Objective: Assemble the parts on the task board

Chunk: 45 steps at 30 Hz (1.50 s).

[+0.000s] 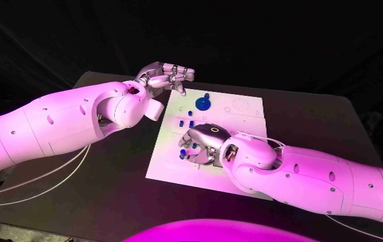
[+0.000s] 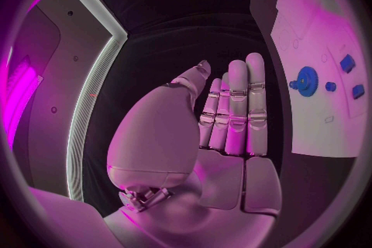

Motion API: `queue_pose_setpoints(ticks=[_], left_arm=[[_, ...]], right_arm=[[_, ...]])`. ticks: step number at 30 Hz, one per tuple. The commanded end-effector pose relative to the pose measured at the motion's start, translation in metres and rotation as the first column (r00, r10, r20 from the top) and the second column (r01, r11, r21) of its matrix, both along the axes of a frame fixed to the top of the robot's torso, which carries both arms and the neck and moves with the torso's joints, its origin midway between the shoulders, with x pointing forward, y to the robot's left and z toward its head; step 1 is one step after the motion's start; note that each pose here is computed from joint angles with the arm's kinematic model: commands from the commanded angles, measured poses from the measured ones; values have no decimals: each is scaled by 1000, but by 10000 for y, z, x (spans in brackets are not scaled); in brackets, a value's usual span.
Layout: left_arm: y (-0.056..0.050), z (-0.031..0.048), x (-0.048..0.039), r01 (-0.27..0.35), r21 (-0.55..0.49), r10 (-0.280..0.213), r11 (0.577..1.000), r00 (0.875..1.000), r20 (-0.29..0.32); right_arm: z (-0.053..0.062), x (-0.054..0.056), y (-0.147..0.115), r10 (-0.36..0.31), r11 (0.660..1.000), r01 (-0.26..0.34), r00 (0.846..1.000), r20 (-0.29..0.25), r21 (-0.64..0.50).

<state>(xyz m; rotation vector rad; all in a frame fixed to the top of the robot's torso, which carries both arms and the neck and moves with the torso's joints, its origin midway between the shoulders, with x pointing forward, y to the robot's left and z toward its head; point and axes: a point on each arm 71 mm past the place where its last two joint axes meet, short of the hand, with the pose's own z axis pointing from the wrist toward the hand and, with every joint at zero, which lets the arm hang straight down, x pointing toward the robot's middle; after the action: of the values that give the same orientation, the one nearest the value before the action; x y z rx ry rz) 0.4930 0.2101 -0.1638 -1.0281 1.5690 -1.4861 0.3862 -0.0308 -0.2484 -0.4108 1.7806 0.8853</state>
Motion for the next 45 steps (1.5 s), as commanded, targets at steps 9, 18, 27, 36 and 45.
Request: queue_pose_setpoints(ticks=[9,18,27,36,45], left_arm=[[14,8,-2,4,0,-4,1000,1000,3],[47,-28,-9,3,6,-3,1000,1000,-4],[76,-136,-28,1,16,0,1000,1000,-27],[68,-171,-33,6,15,-6,1000,999,-34],[64,-180,-36,10,15,-9,1000,999,-37]], right_arm=[[297,-40,-431,-95,969,91,995,7,230],[374,84,-1308,-297,904,344,932,-208,253],[209,-97,-1764,-432,886,458,870,-238,66],[73,-178,-1810,-508,860,506,839,-196,-61],[-111,-109,-1716,-567,823,559,796,-212,-101]])
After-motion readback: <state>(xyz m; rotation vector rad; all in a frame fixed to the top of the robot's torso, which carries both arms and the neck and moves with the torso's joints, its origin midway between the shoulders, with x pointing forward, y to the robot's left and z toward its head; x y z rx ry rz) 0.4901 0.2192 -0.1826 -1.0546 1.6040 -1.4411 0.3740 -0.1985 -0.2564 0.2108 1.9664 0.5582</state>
